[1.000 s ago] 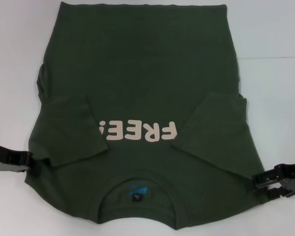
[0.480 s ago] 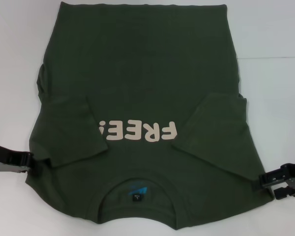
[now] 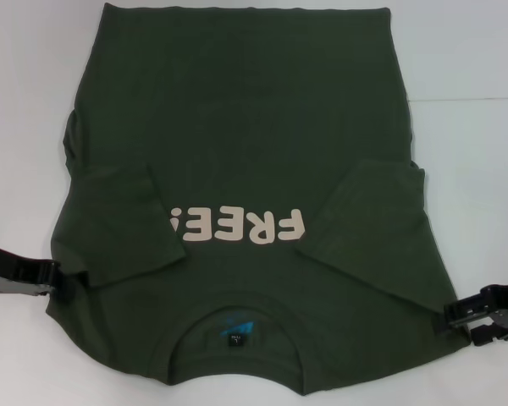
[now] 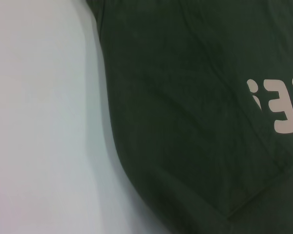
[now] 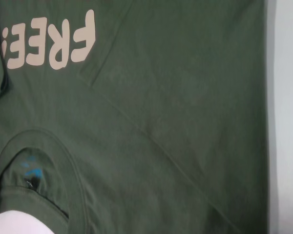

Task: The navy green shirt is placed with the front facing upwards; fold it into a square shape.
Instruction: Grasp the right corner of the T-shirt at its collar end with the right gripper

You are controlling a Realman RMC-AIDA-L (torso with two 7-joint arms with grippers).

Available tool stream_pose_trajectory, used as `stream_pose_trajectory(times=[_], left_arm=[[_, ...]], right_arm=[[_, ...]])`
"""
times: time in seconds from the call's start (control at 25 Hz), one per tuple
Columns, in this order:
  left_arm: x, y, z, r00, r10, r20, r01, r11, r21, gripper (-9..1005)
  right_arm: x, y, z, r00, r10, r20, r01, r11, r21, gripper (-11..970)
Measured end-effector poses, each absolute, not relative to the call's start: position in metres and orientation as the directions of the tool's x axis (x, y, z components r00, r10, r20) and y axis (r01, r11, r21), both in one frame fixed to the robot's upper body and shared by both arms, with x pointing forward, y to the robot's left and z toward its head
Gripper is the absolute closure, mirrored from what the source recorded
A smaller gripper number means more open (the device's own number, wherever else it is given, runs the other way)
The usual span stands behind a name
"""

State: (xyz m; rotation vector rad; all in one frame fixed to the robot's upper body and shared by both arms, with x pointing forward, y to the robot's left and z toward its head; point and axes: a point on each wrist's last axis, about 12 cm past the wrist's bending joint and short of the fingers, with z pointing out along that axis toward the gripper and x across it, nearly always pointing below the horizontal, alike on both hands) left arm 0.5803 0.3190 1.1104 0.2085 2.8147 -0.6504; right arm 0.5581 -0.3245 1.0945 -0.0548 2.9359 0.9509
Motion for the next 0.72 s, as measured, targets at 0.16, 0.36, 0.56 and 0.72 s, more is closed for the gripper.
stream_pose_trajectory(times=[0.16, 0.36, 0.56, 0.72], left_arm=[[0.5807, 0.3187, 1.1108, -0.96, 0.083, -0.268, 0.192, 0.89, -0.413, 965], [0.582, 0.3176, 1.1118, -0.959, 0.085, -0.271, 0.195, 0.89, -0.412, 965], [0.5826, 0.3173, 1.1122, -0.958, 0.085, -0.273, 0.196, 0.89, -0.412, 965], [0.5827, 0.3174, 1.1123, -0.958, 0.084, -0.274, 0.196, 0.89, -0.412, 965]], right_arm=[[0.5591, -0.3228, 1.0945, -0.998, -0.016, -0.066, -0.052, 0.808, 0.586, 45], [0.5604, -0.3199, 1.0951, -0.997, -0.016, -0.07, -0.054, 0.803, 0.593, 45], [0.5612, -0.3164, 1.095, -0.997, -0.02, -0.07, -0.058, 0.8, 0.597, 47], [0.5614, -0.3149, 1.0946, -0.997, -0.027, -0.067, -0.061, 0.802, 0.594, 58]])
